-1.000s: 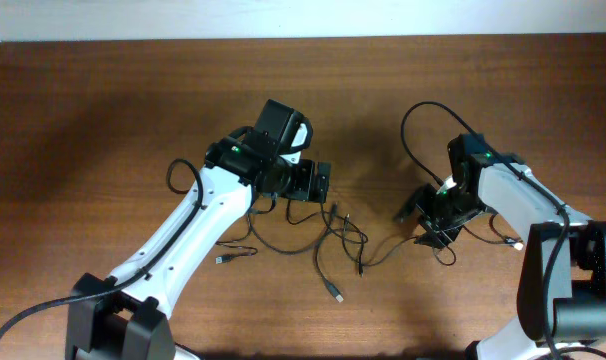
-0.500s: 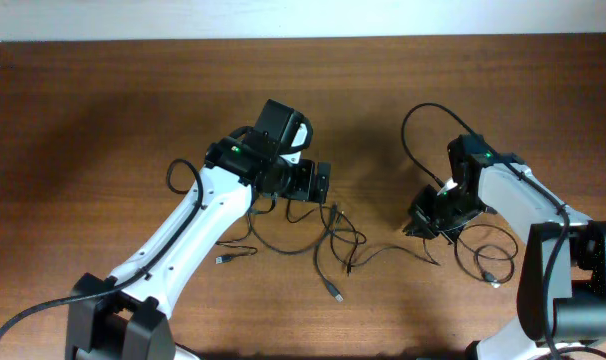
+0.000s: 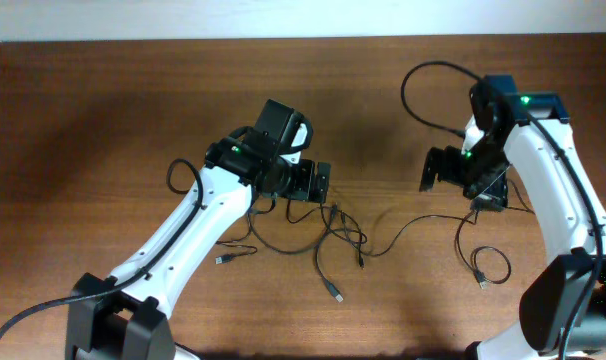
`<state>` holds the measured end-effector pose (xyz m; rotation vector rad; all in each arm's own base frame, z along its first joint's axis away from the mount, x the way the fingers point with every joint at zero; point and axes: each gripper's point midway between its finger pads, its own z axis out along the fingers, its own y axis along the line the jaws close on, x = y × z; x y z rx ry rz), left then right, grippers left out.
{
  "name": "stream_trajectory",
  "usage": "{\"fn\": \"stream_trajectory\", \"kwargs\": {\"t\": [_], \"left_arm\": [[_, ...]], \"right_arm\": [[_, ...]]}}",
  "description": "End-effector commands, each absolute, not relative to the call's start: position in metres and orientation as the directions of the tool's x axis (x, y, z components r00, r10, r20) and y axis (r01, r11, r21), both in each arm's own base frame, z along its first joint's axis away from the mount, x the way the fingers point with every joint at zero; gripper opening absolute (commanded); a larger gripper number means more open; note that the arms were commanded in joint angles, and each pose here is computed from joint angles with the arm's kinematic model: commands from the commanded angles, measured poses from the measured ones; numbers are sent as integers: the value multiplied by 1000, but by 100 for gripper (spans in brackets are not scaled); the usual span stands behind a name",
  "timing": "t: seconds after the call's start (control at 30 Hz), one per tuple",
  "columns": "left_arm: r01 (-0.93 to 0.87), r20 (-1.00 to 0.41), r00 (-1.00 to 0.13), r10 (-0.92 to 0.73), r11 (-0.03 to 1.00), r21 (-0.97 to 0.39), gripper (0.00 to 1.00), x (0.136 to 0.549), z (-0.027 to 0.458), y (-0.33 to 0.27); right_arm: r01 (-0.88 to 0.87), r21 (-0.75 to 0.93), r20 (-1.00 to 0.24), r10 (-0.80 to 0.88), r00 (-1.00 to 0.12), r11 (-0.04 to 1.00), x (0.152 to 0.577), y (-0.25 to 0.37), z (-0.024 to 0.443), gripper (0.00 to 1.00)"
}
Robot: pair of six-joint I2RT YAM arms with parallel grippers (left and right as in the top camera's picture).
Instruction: Untangle cables
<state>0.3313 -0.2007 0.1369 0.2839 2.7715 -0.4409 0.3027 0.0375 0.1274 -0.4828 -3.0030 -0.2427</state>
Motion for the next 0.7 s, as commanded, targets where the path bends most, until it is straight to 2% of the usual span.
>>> {"fn": "stream_trajectory", "kwargs": {"t": [0.0, 0.07, 0.2, 0.23, 0.3, 0.33, 0.37, 0.4, 0.43, 0.53, 0.57, 0.6, 0.67], "left_arm": [[246, -337, -930, 146, 930, -275, 99, 332, 136, -202], [246, -337, -930, 146, 930, -275, 99, 332, 136, -202], [246, -337, -930, 146, 930, -275, 99, 332, 136, -202], [246, -337, -930, 146, 930, -275, 99, 332, 136, -202], [246, -337, -930, 146, 930, -275, 99, 332, 136, -202], [246, -337, -930, 146, 930, -275, 99, 332, 136, -202], [246, -337, -930, 146, 930, -275, 99, 332, 136, -202], [246, -337, -930, 146, 930, -275, 99, 332, 136, -202], [246, -337, -930, 146, 930, -275, 99, 332, 136, -202], [246, -337, -930, 146, 930, -275, 99, 332, 136, -202], [246, -337, -930, 146, 930, -275, 99, 332, 136, -202], [246, -337, -930, 146, 930, -275, 100, 332, 136, -202], [246, -337, -930, 146, 930, -275, 99, 332, 136, -202]], "right_arm": [[313, -54, 163, 318, -934, 948, 279, 10, 107, 98], [344, -209, 149, 377, -914, 915, 267, -14, 103, 99], [403, -420, 2, 445, -896, 813, 272, -55, 111, 99], [410, -405, -6, 446, -895, 818, 275, -53, 109, 98], [242, -98, 135, 254, -958, 965, 282, -1, 96, 99], [85, 162, 175, 56, -983, 983, 280, 40, 99, 66], [55, 203, 173, 19, -985, 978, 280, 46, 100, 24], [51, 180, 171, 20, -985, 982, 280, 42, 99, 23], [62, 129, 171, 40, -985, 990, 280, 34, 98, 30], [253, -236, 138, 290, -947, 938, 271, -23, 101, 74], [291, -324, 101, 339, -936, 900, 270, -38, 105, 83], [324, -376, 64, 373, -925, 868, 271, -51, 108, 87], [358, -362, 66, 407, -911, 861, 270, -57, 106, 89]]}}
